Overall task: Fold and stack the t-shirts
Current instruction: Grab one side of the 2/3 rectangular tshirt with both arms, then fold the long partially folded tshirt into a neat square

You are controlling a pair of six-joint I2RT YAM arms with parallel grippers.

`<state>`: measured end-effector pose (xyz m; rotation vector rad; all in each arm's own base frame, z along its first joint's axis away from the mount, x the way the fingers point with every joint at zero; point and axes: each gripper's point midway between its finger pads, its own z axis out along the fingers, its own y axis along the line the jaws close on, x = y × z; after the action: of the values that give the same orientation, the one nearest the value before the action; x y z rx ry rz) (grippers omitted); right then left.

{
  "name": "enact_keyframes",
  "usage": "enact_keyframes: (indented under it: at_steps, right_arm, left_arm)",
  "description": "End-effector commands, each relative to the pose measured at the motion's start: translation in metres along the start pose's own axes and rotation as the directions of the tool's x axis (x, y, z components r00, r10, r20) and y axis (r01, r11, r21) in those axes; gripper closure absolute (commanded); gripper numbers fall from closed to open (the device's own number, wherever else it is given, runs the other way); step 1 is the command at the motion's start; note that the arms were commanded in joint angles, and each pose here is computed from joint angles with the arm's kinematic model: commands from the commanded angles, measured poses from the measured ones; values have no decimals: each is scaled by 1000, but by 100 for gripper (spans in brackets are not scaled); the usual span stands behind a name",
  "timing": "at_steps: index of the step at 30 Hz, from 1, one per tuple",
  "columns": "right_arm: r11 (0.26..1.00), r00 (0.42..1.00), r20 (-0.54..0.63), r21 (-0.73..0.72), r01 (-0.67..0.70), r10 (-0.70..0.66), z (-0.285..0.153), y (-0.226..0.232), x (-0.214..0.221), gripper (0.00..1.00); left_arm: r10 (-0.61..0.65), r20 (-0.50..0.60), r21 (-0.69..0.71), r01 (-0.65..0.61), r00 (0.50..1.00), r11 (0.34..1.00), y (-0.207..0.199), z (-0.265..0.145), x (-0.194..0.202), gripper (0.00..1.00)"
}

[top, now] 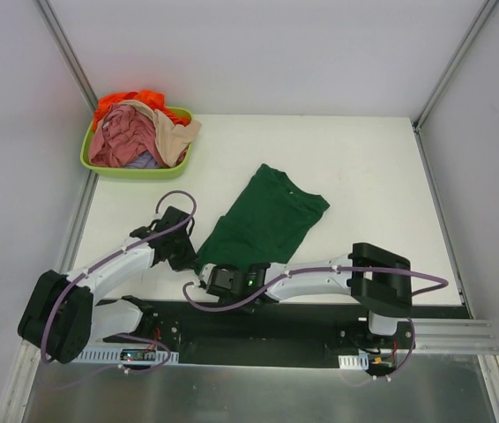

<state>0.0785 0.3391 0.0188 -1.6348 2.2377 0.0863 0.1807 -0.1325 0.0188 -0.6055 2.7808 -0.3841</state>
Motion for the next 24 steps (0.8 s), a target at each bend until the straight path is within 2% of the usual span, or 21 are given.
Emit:
enact_keyframes:
  at_steps: [1, 6, 12, 16, 21, 24]
  right_arm:
    - [987, 997, 72, -156, 31, -20, -33, 21, -9, 95]
    - [898, 976, 216, -426, 114, -21, -86, 59, -27, 95]
    - [825, 942, 330, -546, 146, 52, -135, 62, -43, 95]
    - [811, 921, 331, -585, 28, 207, -145, 39, -47, 96]
    - [843, 887, 304, -516, -153, 348, -134, -1, -27, 98]
    - [834, 846, 297, -483, -266, 442, -132, -23, -13, 98]
  left_arm:
    - [-9, 59, 15, 8, 998, 1000, 5, -18, -5, 100]
    - [2, 179, 54, -12, 984, 998, 1, -55, -22, 100]
    - [-6, 326, 157, -48, 945, 986, -19, -105, -46, 99]
    - [-14, 362, 208, -67, 932, 976, -42, -128, -63, 100]
    - [33, 354, 293, -145, 935, 945, -91, -137, -81, 100]
    - [79, 360, 323, -204, 930, 924, -128, -138, -91, 100]
